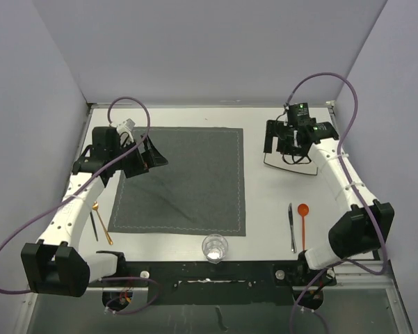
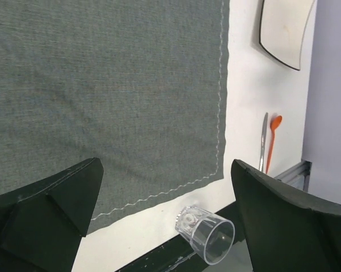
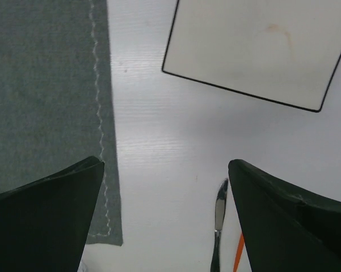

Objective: Set the dinner table for one person
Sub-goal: Adjust the napkin at the center of the board.

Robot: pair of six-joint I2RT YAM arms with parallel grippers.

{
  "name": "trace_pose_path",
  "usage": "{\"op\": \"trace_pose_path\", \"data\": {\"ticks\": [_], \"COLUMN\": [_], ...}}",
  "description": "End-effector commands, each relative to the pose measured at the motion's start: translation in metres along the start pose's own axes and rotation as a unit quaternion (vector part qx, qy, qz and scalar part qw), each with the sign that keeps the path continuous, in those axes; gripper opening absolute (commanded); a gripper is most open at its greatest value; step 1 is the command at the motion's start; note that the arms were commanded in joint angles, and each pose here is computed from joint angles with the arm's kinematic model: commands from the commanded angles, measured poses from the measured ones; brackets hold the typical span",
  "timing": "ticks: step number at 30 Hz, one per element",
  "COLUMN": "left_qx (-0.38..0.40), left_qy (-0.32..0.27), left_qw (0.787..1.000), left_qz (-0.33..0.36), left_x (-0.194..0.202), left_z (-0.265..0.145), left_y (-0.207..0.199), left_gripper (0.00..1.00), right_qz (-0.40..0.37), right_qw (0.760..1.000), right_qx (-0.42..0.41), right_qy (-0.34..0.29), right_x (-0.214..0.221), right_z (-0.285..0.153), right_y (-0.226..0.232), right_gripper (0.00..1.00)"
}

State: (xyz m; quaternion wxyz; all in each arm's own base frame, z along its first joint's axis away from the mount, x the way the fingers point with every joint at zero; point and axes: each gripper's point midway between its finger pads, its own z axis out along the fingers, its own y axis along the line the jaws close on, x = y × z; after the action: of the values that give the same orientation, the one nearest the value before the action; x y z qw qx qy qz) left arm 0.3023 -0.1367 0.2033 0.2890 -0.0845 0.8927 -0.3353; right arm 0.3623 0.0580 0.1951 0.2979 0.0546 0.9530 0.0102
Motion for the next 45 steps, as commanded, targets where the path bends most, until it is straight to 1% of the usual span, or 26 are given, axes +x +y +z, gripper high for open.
{"op": "trace_pose_path", "data": {"ticks": [1,4,6,10,12,13,15,17,19,21,22,25,26,27,28,29,30,31,32,33,34,37,40,45], "left_qx": [-0.024,-0.038,-0.044,-0.025,0.003,0.013,0.006,0.001,-0.003,-0.01,-0.014,-0.027,-0.031,-0.035,-0.05,-0.052,-0.053,-0.053,-0.054,-0.062,-0.071,-0.084,-0.093,-0.107], "left_qy": [-0.062,-0.073,-0.07,-0.059,-0.058,-0.068,-0.097,-0.123,-0.127,-0.104,-0.086,-0.07,-0.07,-0.071,-0.075,-0.075,-0.074,-0.071,-0.067,-0.065,-0.062,-0.048,-0.038,-0.019], "left_qw": [0.997,0.995,0.994,0.996,0.996,0.996,0.994,0.991,0.991,0.993,0.994,0.995,0.994,0.994,0.993,0.993,0.992,0.992,0.992,0.992,0.992,0.991,0.991,0.991], "left_qz": [0.044,0.062,0.069,0.067,0.065,0.061,0.054,0.05,0.051,0.058,0.061,0.072,0.075,0.079,0.078,0.08,0.084,0.089,0.091,0.09,0.089,0.089,0.087,0.078], "left_x": [-0.02,-0.021,-0.021,-0.02,-0.018,-0.019,-0.024,-0.029,-0.031,-0.029,-0.023,-0.019,-0.017,-0.016,-0.017,-0.017,-0.017,-0.017,-0.018,-0.02,-0.021,-0.021,-0.018,-0.011], "left_z": [-0.024,-0.031,-0.031,-0.024,-0.02,-0.021,-0.024,-0.029,-0.03,-0.028,-0.027,-0.024,-0.024,-0.024,-0.025,-0.024,-0.023,-0.022,-0.02,-0.019,-0.018,-0.014,-0.011,0.0], "left_y": [-0.007,-0.004,-0.002,-0.006,-0.014,-0.018,-0.017,-0.016,-0.015,-0.014,-0.012,-0.006,-0.003,0.0,0.005,0.007,0.008,0.008,0.009,0.011,0.014,0.02,0.026,0.039], "left_gripper": [0.98,0.98,0.98,0.98,0.98,0.98,0.98,0.98,0.98,0.98,0.98,0.98,0.98,0.98,0.98,0.97,0.88,0.7,0.38,0.09,0.0,0.0,0.0,0.0], "right_qz": [-0.015,-0.029,-0.04,-0.063,-0.084,-0.089,-0.096,-0.099,-0.106,-0.117,-0.125,-0.162,-0.169,-0.176,-0.18,-0.184,-0.189,-0.191,-0.193,-0.192,-0.193,-0.195,-0.199,-0.204], "right_qw": [0.987,0.979,0.974,0.961,0.951,0.947,0.943,0.947,0.952,0.949,0.947,0.938,0.937,0.935,0.935,0.934,0.935,0.936,0.937,0.938,0.938,0.944,0.951,0.964], "right_qx": [-0.107,-0.143,-0.163,-0.21,-0.236,-0.242,-0.251,-0.253,-0.258,-0.283,-0.293,-0.304,-0.305,-0.306,-0.306,-0.305,-0.3,-0.295,-0.291,-0.287,-0.284,-0.262,-0.228,-0.144], "right_qy": [-0.12,-0.139,-0.15,-0.167,-0.181,-0.19,-0.196,-0.174,-0.124,-0.068,-0.049,-0.029,-0.028,-0.024,-0.017,-0.008,0.005,0.013,0.025,0.035,0.042,0.053,0.066,0.095], "right_x": [-0.034,-0.033,-0.032,-0.029,-0.028,-0.029,-0.029,-0.028,-0.022,-0.013,-0.009,0.005,0.006,0.009,0.01,0.011,0.013,0.013,0.015,0.015,0.016,0.016,0.019,0.028], "right_z": [-0.051,-0.064,-0.07,-0.079,-0.084,-0.086,-0.086,-0.076,-0.058,-0.039,-0.032,-0.013,-0.008,-0.003,0.003,0.01,0.019,0.027,0.037,0.046,0.053,0.081,0.104,0.14], "right_y": [0.04,0.052,0.059,0.075,0.086,0.088,0.094,0.1,0.109,0.125,0.134,0.166,0.174,0.183,0.191,0.198,0.205,0.211,0.218,0.224,0.23,0.244,0.248,0.23], "right_gripper": [0.98,0.98,0.98,0.98,0.98,0.98,0.98,0.98,0.98,0.98,0.98,0.98,1.0,0.98,0.91,0.75,0.51,0.29,0.08,0.0,0.0,0.0,0.0,0.0]}}
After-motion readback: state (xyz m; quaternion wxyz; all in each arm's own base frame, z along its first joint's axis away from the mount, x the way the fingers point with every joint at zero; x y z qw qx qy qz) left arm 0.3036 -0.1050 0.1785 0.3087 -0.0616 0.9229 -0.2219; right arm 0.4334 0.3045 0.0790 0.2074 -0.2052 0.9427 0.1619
